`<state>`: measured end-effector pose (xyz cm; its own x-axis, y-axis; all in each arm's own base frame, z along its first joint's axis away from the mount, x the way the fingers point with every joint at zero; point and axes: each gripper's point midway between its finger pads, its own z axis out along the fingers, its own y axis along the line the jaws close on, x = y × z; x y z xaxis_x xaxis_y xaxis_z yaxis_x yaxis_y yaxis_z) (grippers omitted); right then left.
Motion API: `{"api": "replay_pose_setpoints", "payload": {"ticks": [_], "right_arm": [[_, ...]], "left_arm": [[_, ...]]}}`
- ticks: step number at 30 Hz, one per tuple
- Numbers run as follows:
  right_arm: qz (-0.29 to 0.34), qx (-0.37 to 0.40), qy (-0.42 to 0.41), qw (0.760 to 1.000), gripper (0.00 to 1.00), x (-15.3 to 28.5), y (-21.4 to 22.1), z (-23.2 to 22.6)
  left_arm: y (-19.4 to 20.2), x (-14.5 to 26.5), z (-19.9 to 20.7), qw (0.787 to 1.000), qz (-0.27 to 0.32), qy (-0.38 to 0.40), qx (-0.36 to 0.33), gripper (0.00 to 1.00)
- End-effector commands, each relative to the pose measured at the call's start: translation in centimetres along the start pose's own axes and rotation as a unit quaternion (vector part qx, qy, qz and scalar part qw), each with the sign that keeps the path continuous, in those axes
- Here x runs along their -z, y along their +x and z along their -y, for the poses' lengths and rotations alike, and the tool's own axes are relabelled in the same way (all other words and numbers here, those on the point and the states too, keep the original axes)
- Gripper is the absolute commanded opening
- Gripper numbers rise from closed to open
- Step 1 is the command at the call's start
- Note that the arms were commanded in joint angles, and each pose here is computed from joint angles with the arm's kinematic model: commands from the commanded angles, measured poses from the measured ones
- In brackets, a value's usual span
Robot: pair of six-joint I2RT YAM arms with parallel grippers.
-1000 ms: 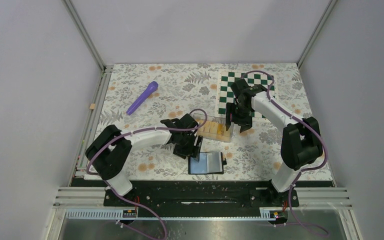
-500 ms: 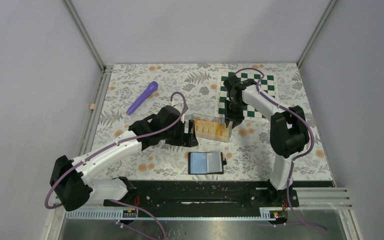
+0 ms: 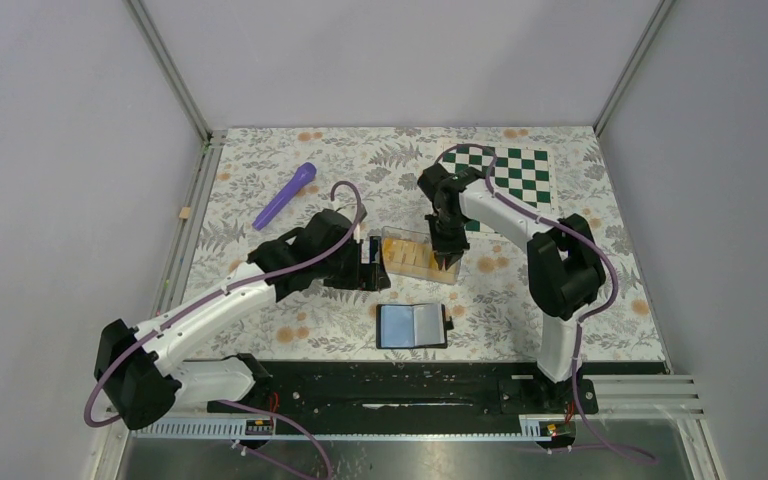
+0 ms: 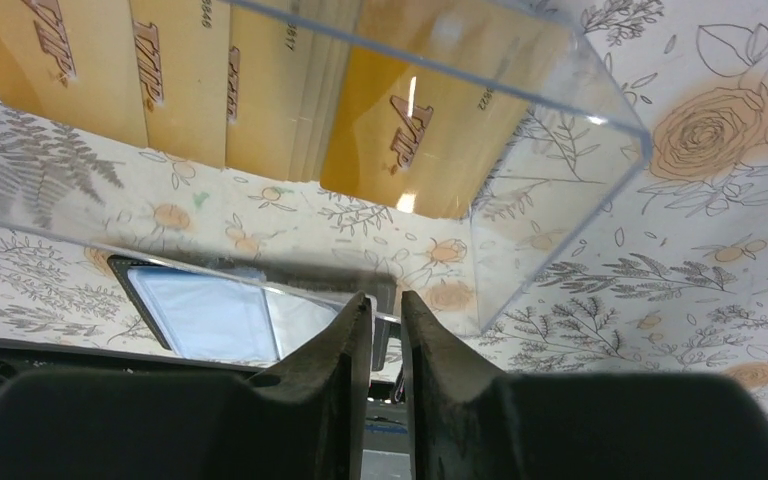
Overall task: Put the credit cards into the card holder
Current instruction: Move the storage box to the center of the board.
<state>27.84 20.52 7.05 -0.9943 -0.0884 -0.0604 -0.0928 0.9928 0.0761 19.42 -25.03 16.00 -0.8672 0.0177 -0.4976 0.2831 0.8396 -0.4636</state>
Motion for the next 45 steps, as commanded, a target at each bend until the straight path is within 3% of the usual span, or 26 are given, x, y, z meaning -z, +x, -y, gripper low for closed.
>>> {"api": "replay_pose_setpoints", "payload": {"ticks": [1,3,15,19,25,34,37,45], "right_arm": [[-0.005,0.020,0.004,1.000,0.25,0.2,0.4,-1.0],[-0.001,0.027,-0.001,1.000,0.29,0.4,0.4,-1.5],[0.097,-0.005,0.071,0.993,0.84,4.6,-1.3,2.7],[0.075,-0.040,0.084,0.993,0.86,3.5,-1.0,4.6],[0.034,-0.044,0.086,0.995,0.80,0.8,-0.2,5.1],[-0.002,-0.036,0.036,0.999,0.36,-0.9,0.1,2.8],[-0.008,-0.031,0.017,0.999,0.28,-0.8,0.2,1.7],[-0.017,-0.013,0.002,1.000,0.23,-0.8,1.0,-1.1]], "left_arm": [[-1.1,0.9,0.3,1.000,0.026,0.007,0.005,0.82],[-1.1,0.9,0.3,1.000,0.026,0.008,0.005,0.82],[-0.7,1.2,0.0,1.000,0.025,0.008,0.005,0.82],[-0.9,1.5,-0.2,0.999,0.035,0.005,0.008,0.82],[-0.6,1.8,-0.3,0.999,0.036,0.010,0.013,0.83],[-0.3,2.2,-0.3,0.999,0.042,0.017,0.020,0.84],[-0.3,2.1,-0.3,0.999,0.040,0.016,0.021,0.84],[-0.5,2.0,0.0,0.999,0.041,0.022,0.019,0.85]]}}
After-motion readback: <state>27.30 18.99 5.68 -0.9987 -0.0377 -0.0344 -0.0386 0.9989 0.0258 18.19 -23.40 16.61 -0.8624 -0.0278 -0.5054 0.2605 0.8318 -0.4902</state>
